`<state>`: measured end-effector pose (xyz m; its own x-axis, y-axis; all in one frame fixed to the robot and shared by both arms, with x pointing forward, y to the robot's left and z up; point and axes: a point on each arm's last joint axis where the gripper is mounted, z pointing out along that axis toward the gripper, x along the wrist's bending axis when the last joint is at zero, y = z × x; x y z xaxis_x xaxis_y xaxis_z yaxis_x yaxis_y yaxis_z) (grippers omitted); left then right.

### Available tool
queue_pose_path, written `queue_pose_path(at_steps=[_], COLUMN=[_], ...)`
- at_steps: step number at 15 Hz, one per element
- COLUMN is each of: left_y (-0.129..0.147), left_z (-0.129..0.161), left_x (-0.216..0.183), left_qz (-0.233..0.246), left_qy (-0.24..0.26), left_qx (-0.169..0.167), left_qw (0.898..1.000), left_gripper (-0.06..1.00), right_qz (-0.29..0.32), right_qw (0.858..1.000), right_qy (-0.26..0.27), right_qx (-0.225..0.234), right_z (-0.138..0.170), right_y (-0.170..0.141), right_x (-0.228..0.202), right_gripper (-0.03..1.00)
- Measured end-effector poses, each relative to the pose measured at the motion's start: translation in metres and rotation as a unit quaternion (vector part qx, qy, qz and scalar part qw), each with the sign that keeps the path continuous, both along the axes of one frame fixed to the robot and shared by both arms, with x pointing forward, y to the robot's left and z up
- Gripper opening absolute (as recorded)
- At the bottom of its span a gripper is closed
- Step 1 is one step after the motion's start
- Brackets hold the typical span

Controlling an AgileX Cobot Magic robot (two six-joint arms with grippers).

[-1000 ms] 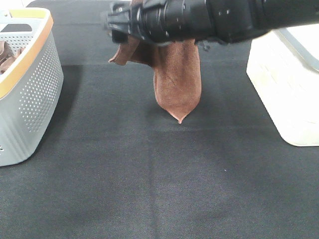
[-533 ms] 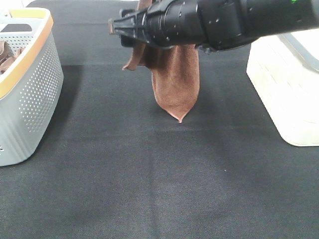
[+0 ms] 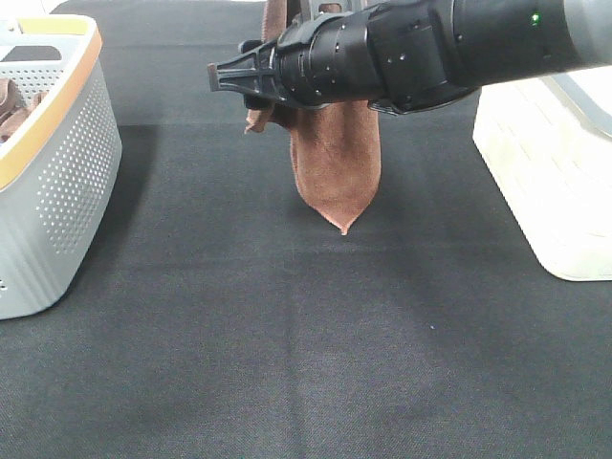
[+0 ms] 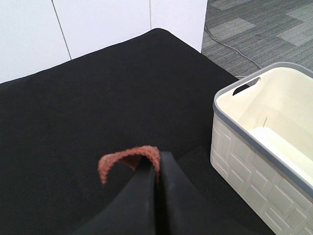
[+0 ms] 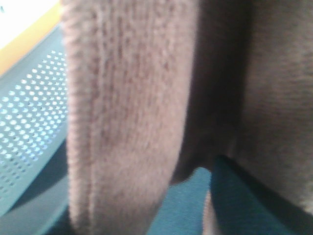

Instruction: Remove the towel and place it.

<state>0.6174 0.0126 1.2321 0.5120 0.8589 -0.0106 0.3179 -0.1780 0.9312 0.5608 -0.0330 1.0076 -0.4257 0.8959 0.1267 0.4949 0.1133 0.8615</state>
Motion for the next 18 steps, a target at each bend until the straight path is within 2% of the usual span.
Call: queue_pose_path(at_steps=[3,6,7,8,10,13,15,18], left_y=[0.000,0.000,0.000,0.000,0.003,0.014,0.023,0.029], left_z=[0.001,0.002,0.002,0.002,0.002,0.001,-0.006,-0.018], left_x=[0.000,0.001,0.001,0.001,0.003,0.008,0.015,0.023], left_qz=[0.000,0.001,0.002,0.003,0.014,0.048,0.066,0.069], left_qy=[-0.005,-0.010,-0.011,-0.013,-0.022,-0.022,0.000,0.041], left_qx=[-0.003,-0.004,-0.003,-0.001,0.010,0.036,0.046,0.049], left_qw=[1.000,1.000,1.000,1.000,1.000,0.998,0.997,0.996], left_gripper=[0.00,0.00,0.00,0.00,0.00,0.00,0.00,0.00], right_qz=[0.009,0.015,0.015,0.022,0.053,0.086,0.112,0.172], right_qw=[1.000,0.999,0.999,0.999,0.998,0.996,0.993,0.984], right_qy=[-0.008,-0.013,-0.011,-0.009,-0.005,-0.007,-0.006,0.026], right_qx=[-0.017,-0.028,-0.026,-0.026,-0.026,0.017,0.030,0.039], right_z=[-0.002,-0.002,-0.002,-0.002,-0.002,0.020,0.026,0.011], right_y=[0.000,0.000,0.000,0.001,0.005,0.007,0.006,0.010], right_x=[0.000,0.000,0.000,0.000,-0.003,-0.014,-0.022,-0.036], right_gripper=[0.46,0.17,0.04,0.00,0.00,0.00,0.00,0.00])
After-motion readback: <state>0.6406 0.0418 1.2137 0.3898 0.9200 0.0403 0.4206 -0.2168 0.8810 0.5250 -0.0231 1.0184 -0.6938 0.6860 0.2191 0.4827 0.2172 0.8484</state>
